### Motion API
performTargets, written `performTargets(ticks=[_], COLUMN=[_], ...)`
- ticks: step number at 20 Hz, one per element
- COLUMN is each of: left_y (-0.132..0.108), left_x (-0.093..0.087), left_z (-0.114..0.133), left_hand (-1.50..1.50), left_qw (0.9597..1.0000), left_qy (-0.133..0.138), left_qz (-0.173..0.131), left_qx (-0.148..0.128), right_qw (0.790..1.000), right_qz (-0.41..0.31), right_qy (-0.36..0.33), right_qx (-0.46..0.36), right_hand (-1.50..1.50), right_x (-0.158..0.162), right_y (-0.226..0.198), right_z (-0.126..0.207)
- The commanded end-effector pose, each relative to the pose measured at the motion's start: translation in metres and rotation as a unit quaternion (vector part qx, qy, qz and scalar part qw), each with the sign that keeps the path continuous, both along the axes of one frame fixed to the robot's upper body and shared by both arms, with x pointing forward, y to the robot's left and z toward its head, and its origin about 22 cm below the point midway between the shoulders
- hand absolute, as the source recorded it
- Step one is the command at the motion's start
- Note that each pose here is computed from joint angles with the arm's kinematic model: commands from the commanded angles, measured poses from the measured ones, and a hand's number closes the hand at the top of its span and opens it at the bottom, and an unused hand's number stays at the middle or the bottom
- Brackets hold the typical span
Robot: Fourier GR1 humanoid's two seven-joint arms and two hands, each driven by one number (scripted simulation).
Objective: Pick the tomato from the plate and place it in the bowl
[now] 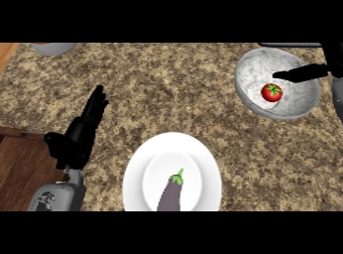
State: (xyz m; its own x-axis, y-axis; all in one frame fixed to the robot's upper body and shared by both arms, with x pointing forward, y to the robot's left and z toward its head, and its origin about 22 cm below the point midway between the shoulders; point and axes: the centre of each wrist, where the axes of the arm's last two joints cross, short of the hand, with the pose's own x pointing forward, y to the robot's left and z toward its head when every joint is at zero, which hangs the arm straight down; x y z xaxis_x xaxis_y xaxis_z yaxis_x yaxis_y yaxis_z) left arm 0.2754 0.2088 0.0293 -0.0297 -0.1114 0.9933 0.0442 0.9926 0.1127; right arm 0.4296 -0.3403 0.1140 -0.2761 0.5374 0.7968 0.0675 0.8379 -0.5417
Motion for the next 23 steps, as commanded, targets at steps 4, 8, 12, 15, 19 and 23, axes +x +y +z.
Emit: performTargets(ticks=[4, 8, 12, 15, 19, 23], left_y=[0.004, 0.002, -0.008, 0.003, 0.007, 0.001], left_x=[0.009, 0.005, -0.001, 0.004, 0.001, -0.006], left_z=[-0.004, -0.012, 0.000, 0.011, -0.002, 0.004], left_hand=[0.00, 0.00, 0.00, 0.00, 0.00, 0.00], left_qw=[0.9997, 1.0000, 1.0000, 0.9998, 1.0000, 1.0000], left_qy=[-0.007, -0.002, 0.000, 0.003, -0.008, 0.003], left_qz=[0.022, 0.007, 0.001, 0.010, -0.001, 0.001], left_qx=[0.003, -0.002, 0.001, -0.014, -0.001, 0.001], right_qw=[0.997, 0.990, 0.987, 0.984, 0.985, 0.985], right_qz=[0.000, 0.011, 0.030, 0.045, 0.062, 0.063], right_qy=[0.013, 0.036, 0.048, 0.049, 0.047, 0.044], right_qx=[0.079, 0.135, 0.149, 0.166, 0.153, 0.154], right_hand=[-1.50, -1.50, -1.50, -1.50, -1.50, -1.50], right_x=[-0.014, -0.030, -0.039, -0.065, -0.059, -0.078], right_y=[-0.055, -0.080, -0.102, -0.131, -0.116, -0.150], right_z=[0.033, 0.016, 0.019, 0.000, -0.016, -0.008])
